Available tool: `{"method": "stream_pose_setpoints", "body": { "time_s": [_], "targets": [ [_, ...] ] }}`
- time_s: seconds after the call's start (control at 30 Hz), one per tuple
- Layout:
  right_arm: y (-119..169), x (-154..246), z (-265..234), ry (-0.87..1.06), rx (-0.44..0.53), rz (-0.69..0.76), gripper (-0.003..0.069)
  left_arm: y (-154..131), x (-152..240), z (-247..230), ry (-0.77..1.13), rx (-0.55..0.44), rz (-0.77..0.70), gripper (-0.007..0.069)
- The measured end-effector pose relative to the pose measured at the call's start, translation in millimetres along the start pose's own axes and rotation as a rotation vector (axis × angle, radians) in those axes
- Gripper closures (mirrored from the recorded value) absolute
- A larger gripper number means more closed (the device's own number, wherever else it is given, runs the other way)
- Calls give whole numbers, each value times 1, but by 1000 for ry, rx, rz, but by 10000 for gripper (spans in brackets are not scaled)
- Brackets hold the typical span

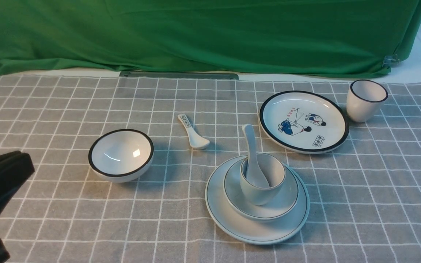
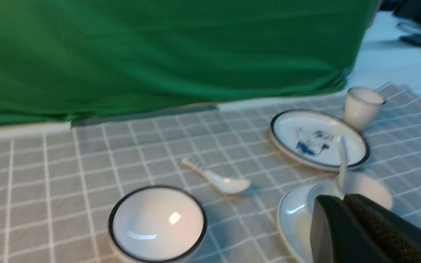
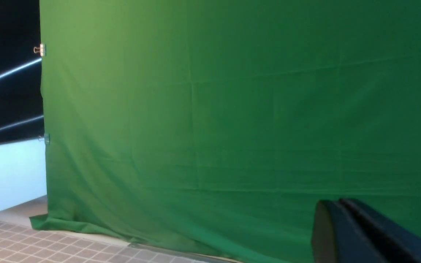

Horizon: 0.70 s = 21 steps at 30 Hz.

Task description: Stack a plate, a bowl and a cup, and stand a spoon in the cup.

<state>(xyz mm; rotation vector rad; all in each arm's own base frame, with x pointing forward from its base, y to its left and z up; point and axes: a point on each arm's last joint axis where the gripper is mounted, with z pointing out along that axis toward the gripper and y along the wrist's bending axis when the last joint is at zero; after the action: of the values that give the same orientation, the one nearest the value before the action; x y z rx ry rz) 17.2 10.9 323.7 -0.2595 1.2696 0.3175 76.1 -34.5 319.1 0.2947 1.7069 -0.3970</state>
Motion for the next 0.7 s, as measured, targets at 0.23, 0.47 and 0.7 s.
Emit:
{"method": "stream_pose_setpoints", "body": {
  "time_s": [0.23,0.47,0.7],
  "targets": [
    [0,0,0,1,0,0,596,-4,-7,-1,-75,47,7,615],
    [0,0,0,1,0,0,574,-5,-7,-1,-95,53,16,615],
    [0,0,0,1,0,0,564,-5,-7,-2,-78,58,-6,615]
  ]
}}
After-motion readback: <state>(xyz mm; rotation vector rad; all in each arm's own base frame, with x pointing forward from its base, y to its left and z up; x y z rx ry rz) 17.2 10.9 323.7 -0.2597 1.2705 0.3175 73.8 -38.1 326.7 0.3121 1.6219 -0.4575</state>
